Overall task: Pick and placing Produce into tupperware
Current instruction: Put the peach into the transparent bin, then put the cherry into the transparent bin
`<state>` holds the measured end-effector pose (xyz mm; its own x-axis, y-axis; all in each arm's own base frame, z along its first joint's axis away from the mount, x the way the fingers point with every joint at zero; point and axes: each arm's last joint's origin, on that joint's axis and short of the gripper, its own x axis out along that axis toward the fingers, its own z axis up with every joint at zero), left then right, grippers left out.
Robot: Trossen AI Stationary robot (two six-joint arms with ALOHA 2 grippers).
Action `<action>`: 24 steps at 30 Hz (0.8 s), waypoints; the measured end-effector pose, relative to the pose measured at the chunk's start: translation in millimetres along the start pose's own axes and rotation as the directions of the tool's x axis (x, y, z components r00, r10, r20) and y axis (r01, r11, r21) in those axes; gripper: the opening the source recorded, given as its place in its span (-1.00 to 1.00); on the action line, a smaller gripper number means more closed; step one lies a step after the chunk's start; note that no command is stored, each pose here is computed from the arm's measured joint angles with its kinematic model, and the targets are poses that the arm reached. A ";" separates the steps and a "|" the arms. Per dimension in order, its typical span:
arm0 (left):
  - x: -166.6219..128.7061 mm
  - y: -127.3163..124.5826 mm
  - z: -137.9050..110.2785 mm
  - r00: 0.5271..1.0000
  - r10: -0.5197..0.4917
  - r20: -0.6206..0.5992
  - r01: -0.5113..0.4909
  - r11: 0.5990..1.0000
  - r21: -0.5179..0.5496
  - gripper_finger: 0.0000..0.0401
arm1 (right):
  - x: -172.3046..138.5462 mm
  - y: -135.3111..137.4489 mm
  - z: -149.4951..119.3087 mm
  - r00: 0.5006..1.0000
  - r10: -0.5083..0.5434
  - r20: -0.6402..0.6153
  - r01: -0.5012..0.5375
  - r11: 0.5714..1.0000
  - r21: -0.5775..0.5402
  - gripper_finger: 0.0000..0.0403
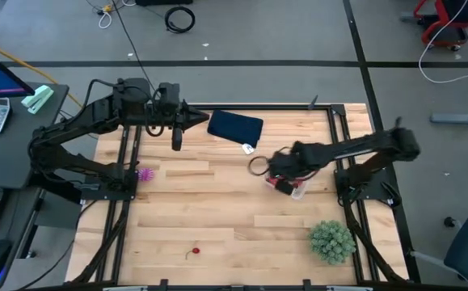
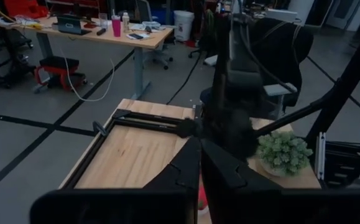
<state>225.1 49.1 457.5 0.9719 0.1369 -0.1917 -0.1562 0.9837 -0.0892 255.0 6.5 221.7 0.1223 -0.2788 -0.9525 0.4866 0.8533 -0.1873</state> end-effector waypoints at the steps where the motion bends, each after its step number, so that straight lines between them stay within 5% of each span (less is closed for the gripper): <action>1: 0.0 -0.1 -0.4 1.000 0.000 -0.004 0.000 1.000 0.001 -0.89 | 3.2 -5.3 -7.8 1.000 0.022 0.020 -0.023 0.999 0.026 -0.48; 7: 0.0 0.0 -0.1 1.000 0.001 -0.001 -0.001 1.000 0.006 -0.93 | 25.1 -15.6 -39.9 0.966 0.214 0.144 -0.226 0.972 0.068 -0.48; 14: 0.1 0.2 0.0 1.000 0.002 0.000 -0.002 1.000 0.005 -0.94 | 45.1 -18.5 -58.2 0.975 0.207 0.081 -0.212 0.975 0.067 -0.43; 24: 0.3 0.2 -0.2 1.000 0.002 -0.002 -0.002 0.999 -0.053 -0.94 | 45.2 -14.4 -51.3 0.961 0.236 0.144 -0.226 0.971 -0.084 -0.19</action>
<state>225.3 49.4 457.2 0.9712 0.1387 -0.1935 -0.1674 0.9758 -0.1407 209.2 4.2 169.0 0.3571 -0.1299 -0.9250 0.3723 0.9280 0.0134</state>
